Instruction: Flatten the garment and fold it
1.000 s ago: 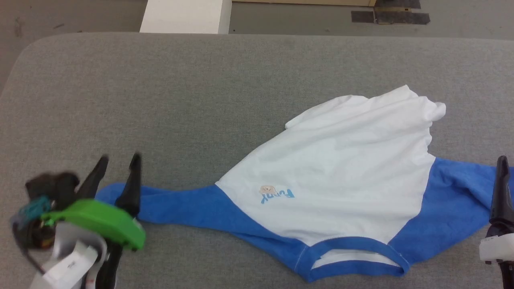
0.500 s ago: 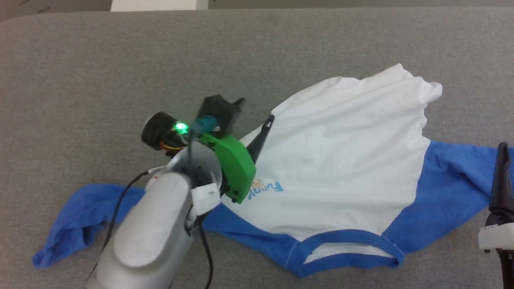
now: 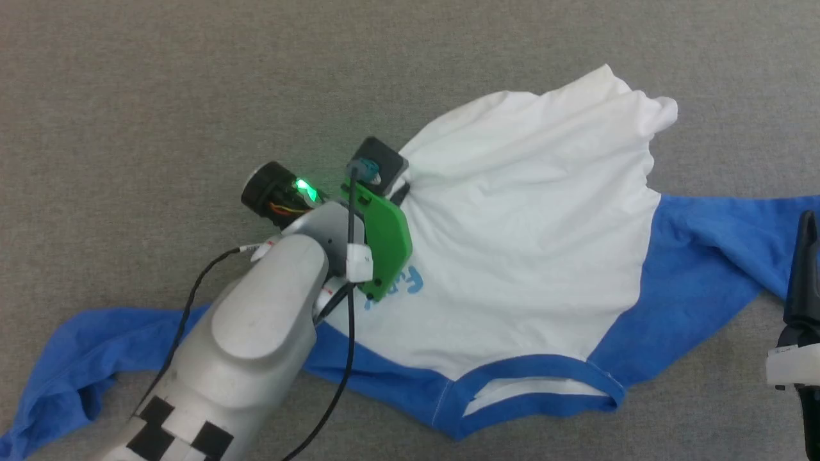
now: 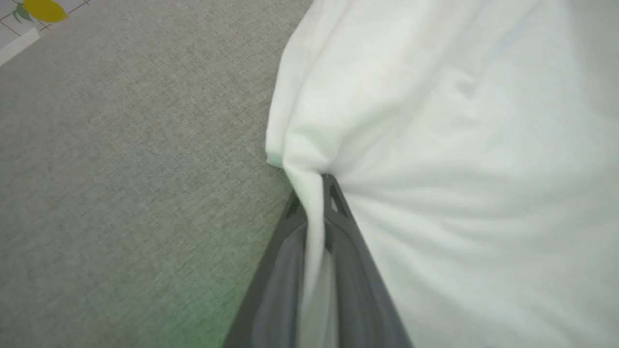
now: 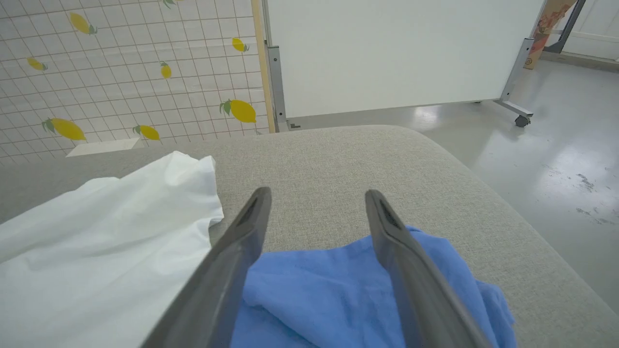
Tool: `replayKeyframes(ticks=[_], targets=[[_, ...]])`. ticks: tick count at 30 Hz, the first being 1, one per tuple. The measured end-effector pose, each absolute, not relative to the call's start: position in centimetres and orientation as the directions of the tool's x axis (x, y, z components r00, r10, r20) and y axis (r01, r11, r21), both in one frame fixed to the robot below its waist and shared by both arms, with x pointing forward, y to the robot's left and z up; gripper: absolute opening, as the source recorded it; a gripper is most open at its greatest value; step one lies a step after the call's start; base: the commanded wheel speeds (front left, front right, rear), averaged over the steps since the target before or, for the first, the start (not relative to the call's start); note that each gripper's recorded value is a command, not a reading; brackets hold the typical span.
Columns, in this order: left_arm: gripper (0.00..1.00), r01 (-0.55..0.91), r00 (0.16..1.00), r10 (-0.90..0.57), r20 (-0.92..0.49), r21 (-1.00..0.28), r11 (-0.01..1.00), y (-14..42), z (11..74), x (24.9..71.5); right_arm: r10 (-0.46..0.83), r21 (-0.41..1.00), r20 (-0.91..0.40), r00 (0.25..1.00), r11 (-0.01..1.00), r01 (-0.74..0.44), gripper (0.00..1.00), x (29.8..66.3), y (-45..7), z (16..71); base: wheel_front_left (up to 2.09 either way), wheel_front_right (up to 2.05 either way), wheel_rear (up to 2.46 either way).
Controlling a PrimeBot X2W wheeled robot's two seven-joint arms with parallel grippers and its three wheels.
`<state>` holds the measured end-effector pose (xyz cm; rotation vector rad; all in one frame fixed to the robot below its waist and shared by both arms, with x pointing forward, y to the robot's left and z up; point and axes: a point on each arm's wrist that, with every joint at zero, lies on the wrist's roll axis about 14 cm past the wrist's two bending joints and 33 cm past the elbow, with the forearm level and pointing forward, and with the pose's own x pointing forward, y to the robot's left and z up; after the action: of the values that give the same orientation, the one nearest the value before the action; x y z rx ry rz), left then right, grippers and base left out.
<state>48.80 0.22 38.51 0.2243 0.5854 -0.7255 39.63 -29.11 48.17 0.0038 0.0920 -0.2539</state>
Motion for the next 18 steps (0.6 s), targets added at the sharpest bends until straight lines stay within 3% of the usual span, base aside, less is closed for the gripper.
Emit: replayKeyframes(ticks=[6,13,14,15,16,18], targets=[[0.00,0.652,0.656,-0.577,-0.486,-0.021,0.758,0.1,41.4,52.8,-0.256,-0.017,-0.102,0.961,0.967,0.255,1.00,39.7,-29.3,47.8,0.00,0.00,0.00],[0.00,0.604,0.750,-0.528,-0.398,0.088,0.792,2.7,45.0,59.5,-0.255,-0.018,-0.112,0.960,0.967,0.254,1.00,40.6,-29.3,46.9,0.00,0.00,0.00],[0.39,0.599,0.753,-0.522,-0.401,0.088,0.796,2.9,44.6,59.9,-0.258,-0.017,-0.121,0.958,0.966,0.258,1.00,40.5,-29.4,46.5,0.00,0.00,0.00],[0.88,0.593,0.753,-0.516,-0.408,0.081,0.801,3.0,44.2,60.1,-0.260,-0.016,-0.126,0.957,0.965,0.261,1.00,40.5,-29.4,46.3,0.00,0.00,0.00],[1.00,0.589,0.750,-0.510,-0.420,0.074,0.805,3.0,43.4,60.2,-0.265,-0.017,-0.135,0.955,0.964,0.265,1.00,40.3,-29.6,45.9,0.00,0.00,0.00],[1.00,0.593,0.742,-0.518,-0.425,0.059,0.803,2.5,42.5,60.2,-0.276,-0.020,-0.143,0.950,0.961,0.276,1.00,40.1,-29.9,45.5,0.00,0.00,0.00]])
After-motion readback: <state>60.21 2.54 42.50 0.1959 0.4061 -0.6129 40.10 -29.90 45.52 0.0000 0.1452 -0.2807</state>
